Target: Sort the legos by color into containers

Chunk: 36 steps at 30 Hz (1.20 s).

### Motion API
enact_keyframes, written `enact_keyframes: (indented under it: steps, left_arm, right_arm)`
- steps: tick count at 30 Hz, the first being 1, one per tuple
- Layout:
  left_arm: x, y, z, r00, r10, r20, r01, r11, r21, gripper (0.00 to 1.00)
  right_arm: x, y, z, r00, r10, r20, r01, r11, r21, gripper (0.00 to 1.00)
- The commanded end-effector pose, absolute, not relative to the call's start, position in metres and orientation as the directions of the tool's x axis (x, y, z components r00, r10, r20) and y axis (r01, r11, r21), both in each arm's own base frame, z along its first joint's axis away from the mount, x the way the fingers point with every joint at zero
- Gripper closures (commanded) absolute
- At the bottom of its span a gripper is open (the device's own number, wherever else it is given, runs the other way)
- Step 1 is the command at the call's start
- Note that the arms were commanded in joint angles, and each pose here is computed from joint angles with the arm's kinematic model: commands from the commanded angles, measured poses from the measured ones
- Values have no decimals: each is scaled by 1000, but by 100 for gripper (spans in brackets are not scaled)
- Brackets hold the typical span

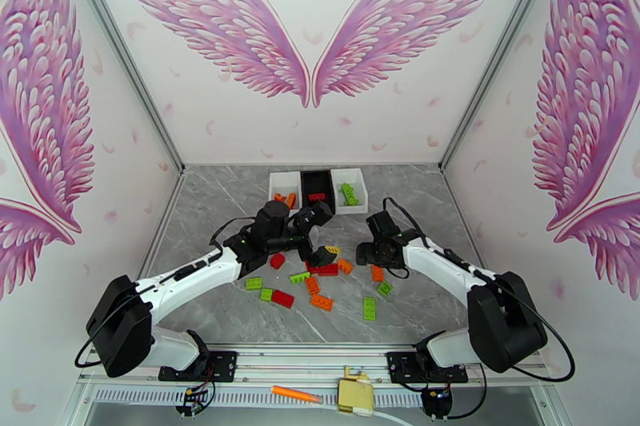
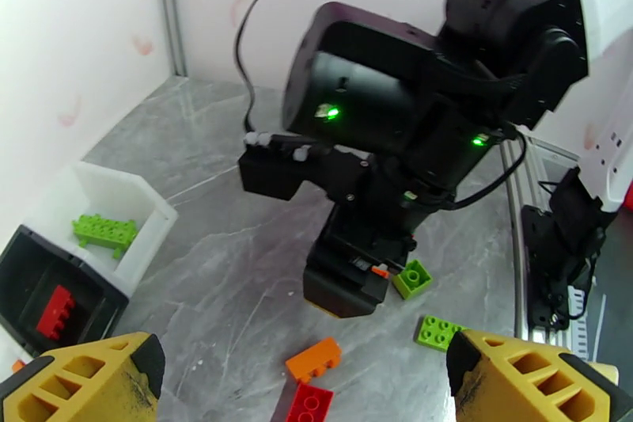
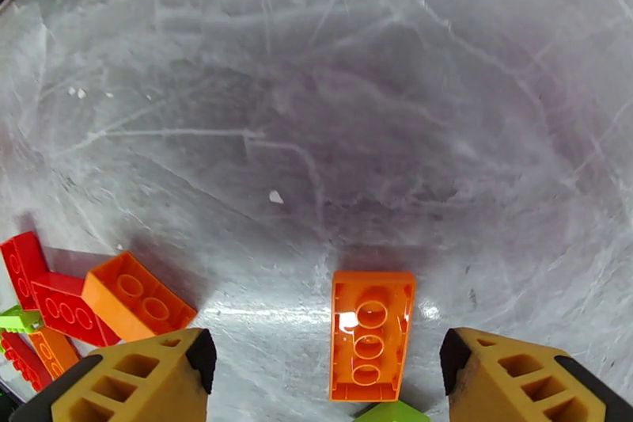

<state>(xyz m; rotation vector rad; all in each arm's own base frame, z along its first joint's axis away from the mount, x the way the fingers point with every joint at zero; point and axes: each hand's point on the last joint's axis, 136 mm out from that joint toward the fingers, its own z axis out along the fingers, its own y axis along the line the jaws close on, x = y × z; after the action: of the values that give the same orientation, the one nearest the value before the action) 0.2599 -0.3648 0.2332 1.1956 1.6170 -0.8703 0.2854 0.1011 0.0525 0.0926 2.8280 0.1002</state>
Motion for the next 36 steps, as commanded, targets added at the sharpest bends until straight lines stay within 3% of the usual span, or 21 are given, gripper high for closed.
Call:
enact_keyframes:
  steps: [1,14,24,31,36]
  left_arm:
    - [242,-376,225,-45,329,-943,986,164,10,1]
    - [234,-381,221,-2,337,-941,991,129,43,1]
    - [237,-381,219,0,331,-944,988,145,50,1]
    - [238,-377,219,-14,331,-943,984,171,45,1]
    - [241,-365,210,-56,339,-939,970,240,28,1]
  right_arm:
    - [274,98,42,-969,77,-236,64,996,65,25]
    - [266,90,13,-985,70,-155,69,998,11,38]
    - [267,87,10,-984,85,-153,85,996,11,54]
    - [274,94,24,-976,86,-200,76,996,54,65]
    - [289,109,44,-962,67,-264,38,993,110,66]
